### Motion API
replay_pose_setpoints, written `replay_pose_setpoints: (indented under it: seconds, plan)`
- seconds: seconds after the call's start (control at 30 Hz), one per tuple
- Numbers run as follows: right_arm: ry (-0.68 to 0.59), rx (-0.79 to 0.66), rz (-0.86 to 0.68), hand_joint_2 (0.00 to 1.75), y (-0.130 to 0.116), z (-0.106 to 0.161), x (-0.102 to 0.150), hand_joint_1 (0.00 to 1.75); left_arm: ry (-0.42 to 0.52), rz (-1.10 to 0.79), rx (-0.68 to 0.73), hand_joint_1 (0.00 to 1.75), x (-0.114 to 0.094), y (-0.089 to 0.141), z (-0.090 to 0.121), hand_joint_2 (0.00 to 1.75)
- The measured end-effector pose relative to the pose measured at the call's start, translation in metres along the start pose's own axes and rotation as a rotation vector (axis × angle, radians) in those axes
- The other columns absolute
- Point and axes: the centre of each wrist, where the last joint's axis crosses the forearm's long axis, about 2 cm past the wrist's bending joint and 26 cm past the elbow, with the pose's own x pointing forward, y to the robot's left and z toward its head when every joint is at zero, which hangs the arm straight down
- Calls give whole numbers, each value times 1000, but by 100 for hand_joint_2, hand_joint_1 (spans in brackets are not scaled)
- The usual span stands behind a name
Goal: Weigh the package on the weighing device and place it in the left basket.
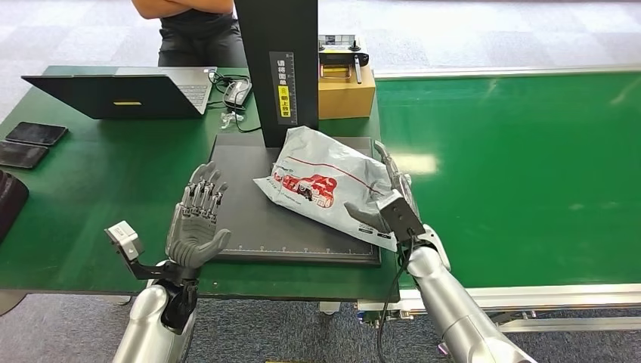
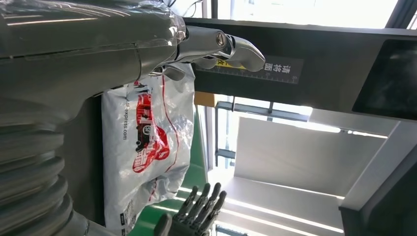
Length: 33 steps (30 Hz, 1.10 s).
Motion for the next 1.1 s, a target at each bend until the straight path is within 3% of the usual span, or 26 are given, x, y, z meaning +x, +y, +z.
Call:
replay_pose_setpoints:
  seconds: [0.2,0.47,0.87,1.1]
  plan:
    - [27,-27,-160,175,1,38,6,0,19,-31,-38,0,-2,-4,-1,175]
    - [7,-92,-199,175,-7,72,23,0,20,-8,-81,0,-2,-9,-6,175]
    - [-29,-130,-180,175,-13,83,42,0,33,-24,-91,0,-4,-11,-12,175]
    - [-45,-104,-223,175,-8,85,47,0,58,-270,-113,0,-1,-14,-31,175]
